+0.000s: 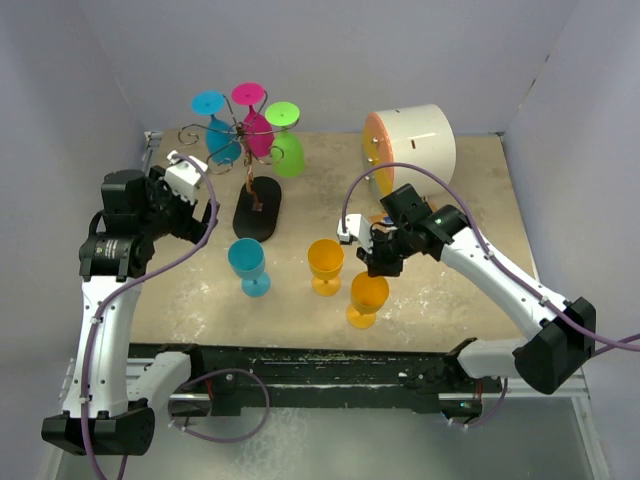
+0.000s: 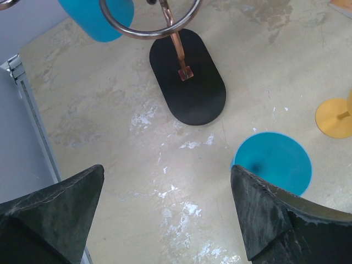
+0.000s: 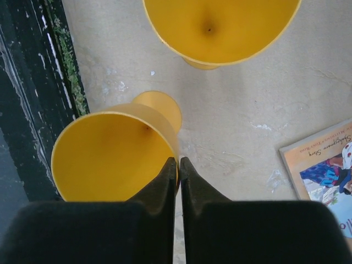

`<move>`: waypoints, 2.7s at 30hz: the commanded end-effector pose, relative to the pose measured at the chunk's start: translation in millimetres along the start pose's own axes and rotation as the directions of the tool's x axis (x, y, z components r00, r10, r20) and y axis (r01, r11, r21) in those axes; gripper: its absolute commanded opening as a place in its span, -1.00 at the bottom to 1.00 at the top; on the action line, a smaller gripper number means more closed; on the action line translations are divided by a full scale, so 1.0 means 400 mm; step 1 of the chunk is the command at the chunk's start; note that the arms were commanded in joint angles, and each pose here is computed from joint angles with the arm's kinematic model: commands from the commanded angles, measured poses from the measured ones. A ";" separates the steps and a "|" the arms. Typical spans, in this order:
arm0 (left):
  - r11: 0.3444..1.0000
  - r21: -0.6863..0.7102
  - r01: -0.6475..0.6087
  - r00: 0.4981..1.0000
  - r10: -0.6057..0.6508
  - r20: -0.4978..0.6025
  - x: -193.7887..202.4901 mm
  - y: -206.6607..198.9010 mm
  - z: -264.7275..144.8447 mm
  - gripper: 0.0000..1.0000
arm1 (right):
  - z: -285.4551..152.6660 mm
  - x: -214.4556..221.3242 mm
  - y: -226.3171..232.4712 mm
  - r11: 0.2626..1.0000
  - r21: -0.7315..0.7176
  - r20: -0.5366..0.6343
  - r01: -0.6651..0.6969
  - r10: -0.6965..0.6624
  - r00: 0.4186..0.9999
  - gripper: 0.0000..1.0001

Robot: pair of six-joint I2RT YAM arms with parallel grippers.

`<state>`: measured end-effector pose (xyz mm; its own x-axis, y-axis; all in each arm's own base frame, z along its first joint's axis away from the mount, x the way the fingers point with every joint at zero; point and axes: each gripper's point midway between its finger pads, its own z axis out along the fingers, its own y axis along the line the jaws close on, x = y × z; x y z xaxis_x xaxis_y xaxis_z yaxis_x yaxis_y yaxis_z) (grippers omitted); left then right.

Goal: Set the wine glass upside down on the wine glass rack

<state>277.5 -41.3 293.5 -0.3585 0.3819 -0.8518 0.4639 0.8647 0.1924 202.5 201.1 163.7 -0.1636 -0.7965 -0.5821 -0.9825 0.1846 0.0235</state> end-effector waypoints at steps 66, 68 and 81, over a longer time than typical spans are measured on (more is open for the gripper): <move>0.627 0.716 0.307 0.829 -0.546 0.123 -0.601 -0.280 0.043 0.19 | -0.748 -0.630 -0.140 0.885 0.458 0.753 -0.083 -0.337 0.566 -1.00; 0.616 0.722 0.315 0.830 -0.548 0.106 -0.597 -0.287 0.051 0.10 | -0.746 -0.629 -0.141 0.884 0.460 0.751 -0.084 -0.337 0.569 -1.00; 0.550 0.763 0.340 0.830 -0.557 0.032 -0.589 -0.314 0.072 -0.42 | -0.721 -0.611 -0.166 0.872 0.479 0.728 -0.095 -0.335 0.598 -1.00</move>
<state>333.1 -244.9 436.8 -0.5650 -0.1666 -0.8081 0.7079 0.4053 -0.5784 282.4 221.0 523.1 0.2284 -0.1311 -0.9647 -0.8289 0.4935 -0.2633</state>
